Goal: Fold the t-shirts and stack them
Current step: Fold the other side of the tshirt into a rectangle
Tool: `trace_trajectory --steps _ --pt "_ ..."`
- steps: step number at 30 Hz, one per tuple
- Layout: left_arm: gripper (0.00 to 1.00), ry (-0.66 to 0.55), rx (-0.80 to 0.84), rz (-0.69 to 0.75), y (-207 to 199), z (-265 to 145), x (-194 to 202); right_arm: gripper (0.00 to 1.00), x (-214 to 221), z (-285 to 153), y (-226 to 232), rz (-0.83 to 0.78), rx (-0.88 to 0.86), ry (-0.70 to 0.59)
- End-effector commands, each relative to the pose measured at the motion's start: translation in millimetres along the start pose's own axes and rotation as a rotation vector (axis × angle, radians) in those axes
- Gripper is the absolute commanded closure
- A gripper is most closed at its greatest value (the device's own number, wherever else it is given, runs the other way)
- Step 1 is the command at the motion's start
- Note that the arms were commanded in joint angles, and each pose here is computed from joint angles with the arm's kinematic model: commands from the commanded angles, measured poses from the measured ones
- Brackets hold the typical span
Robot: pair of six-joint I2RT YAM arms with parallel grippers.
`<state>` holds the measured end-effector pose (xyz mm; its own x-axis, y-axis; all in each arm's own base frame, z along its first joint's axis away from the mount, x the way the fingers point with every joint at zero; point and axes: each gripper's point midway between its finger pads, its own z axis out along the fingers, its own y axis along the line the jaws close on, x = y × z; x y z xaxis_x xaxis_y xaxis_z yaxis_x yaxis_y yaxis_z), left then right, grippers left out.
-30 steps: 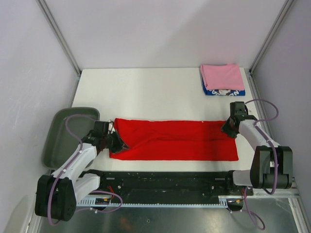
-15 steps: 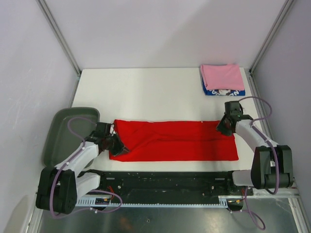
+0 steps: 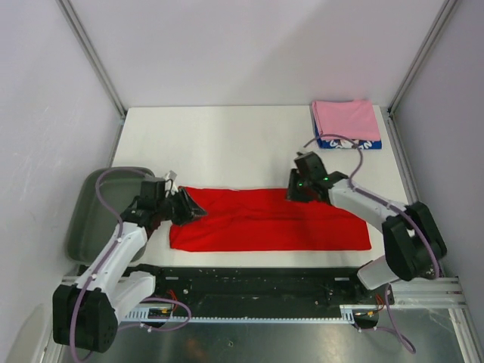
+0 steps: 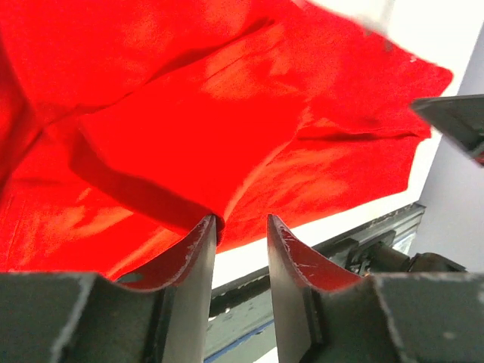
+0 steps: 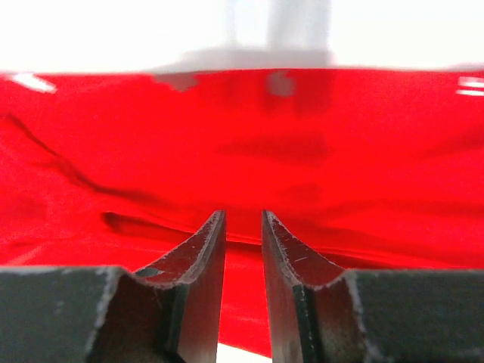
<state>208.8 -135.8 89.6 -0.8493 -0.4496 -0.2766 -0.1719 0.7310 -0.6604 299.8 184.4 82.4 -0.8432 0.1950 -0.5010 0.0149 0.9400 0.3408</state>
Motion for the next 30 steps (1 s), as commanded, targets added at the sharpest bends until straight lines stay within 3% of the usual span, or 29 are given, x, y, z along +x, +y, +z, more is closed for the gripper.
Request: trace_trajectory --steps 1,9,20,30 --pt "0.61 -0.047 0.084 0.105 -37 -12 -27 0.71 1 17 57 -0.084 -0.101 0.003" --pt "0.62 -0.013 0.057 0.136 -46 0 -33 0.73 21 43 98 -0.165 -0.151 0.051" --pt "0.65 0.008 0.069 0.106 -34 -5 -9 0.74 60 49 105 -0.248 -0.129 0.134" --pt "0.65 0.002 -0.089 -0.125 24 0 30 0.76 80 50 100 -0.309 -0.08 0.165"
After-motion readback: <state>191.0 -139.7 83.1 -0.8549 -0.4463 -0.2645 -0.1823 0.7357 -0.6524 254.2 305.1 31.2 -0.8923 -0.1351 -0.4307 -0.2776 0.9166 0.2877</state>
